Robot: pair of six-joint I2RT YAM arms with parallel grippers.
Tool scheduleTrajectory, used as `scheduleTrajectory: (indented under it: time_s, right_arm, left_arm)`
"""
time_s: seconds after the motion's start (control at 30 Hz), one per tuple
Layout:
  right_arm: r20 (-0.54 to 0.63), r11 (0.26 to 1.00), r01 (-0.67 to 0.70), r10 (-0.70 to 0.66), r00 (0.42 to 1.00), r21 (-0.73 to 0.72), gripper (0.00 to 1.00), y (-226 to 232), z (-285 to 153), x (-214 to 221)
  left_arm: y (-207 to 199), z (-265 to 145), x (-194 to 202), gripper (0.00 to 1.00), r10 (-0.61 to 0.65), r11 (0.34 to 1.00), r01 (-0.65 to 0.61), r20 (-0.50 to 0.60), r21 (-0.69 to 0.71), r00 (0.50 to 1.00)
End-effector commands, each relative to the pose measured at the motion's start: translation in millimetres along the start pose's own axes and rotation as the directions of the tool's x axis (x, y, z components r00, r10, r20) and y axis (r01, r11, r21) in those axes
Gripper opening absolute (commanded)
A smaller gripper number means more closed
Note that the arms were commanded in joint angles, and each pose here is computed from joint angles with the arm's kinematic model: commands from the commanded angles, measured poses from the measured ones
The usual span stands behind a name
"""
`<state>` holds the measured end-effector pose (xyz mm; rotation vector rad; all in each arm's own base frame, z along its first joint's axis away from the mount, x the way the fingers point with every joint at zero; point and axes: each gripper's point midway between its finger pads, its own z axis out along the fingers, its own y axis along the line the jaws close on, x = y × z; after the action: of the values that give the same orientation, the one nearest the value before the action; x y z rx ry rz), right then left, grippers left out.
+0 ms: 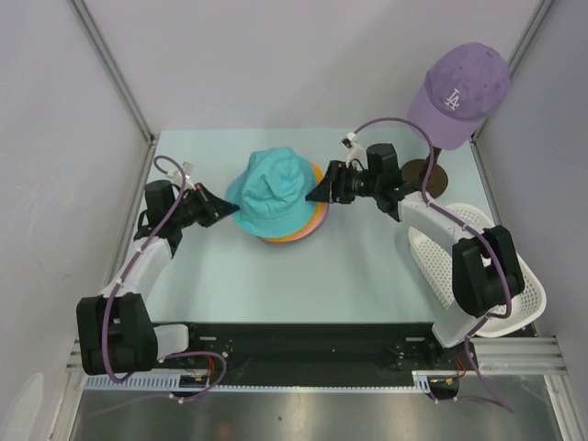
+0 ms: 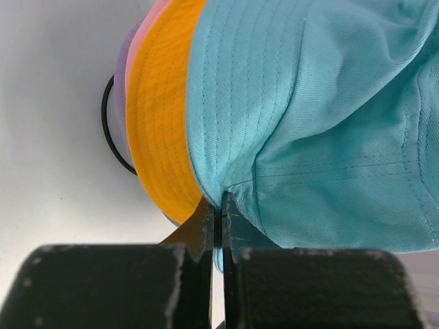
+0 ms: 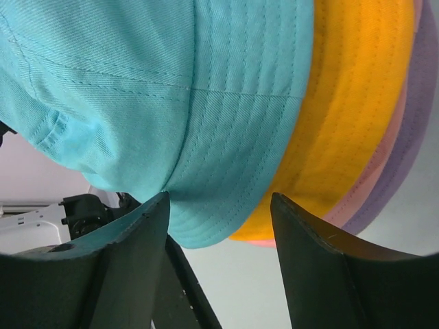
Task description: Stack the hats
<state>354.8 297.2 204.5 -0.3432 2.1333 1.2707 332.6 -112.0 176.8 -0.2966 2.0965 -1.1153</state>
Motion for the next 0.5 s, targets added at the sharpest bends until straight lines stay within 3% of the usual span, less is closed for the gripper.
scheduleTrajectory:
  time_s: [0.0, 0.1, 0.2, 0.27, 0.3, 0.4, 0.47]
  right_arm:
    - [0.029, 0.994, 0.031, -0.028, 0.999, -0.101, 0.65, 11.0, 5.5, -7.5]
    - [0.028, 0.993, 0.025, -0.021, 0.999, -0.117, 0.65, 10.2, 6.6, -3.2]
    - [0.048, 0.991, 0.030, -0.024, 0.999, -0.132, 0.55, 14.7, 5.6, -7.5]
    - [0.048, 0.992, 0.021, -0.015, 0.999, -0.124, 0.44, 14.3, 5.1, -7.7]
    - [0.047, 0.992, 0.015, -0.009, 0.999, -0.122, 0.30, 15.1, 4.6, -8.6]
    - [0.038, 0.994, -0.004, 0.008, 0.999, -0.107, 0.05, 14.8, 2.3, -6.7]
    - [0.036, 0.996, -0.014, 0.018, 0.999, -0.092, 0.00, 14.6, -0.4, -5.4]
  left_arm:
    - [-2.1, 0.5, -12.2, 0.00, 0.038, 0.999, -0.039, 0.033, 0.013, 0.999]
    - [-3.5, 0.6, -13.5, 0.00, 0.043, 0.999, -0.044, 0.034, 0.017, 0.998]
    - [-3.5, 1.8, -13.9, 0.00, 0.045, 0.999, -0.046, 0.030, 0.021, 0.999]
    - [-3.6, 2.5, -14.2, 0.00, 0.049, 0.998, -0.050, 0.028, 0.026, 0.998]
    - [-5.1, 2.9, -15.6, 0.00, 0.055, 0.998, -0.056, 0.030, 0.029, 0.998]
    - [-8.2, 4.1, -19.0, 0.00, 0.065, 0.997, -0.067, 0.032, 0.043, 0.997]
    - [-13.3, 4.2, -26.2, 0.00, 0.076, 0.995, -0.079, 0.049, 0.055, 0.996]
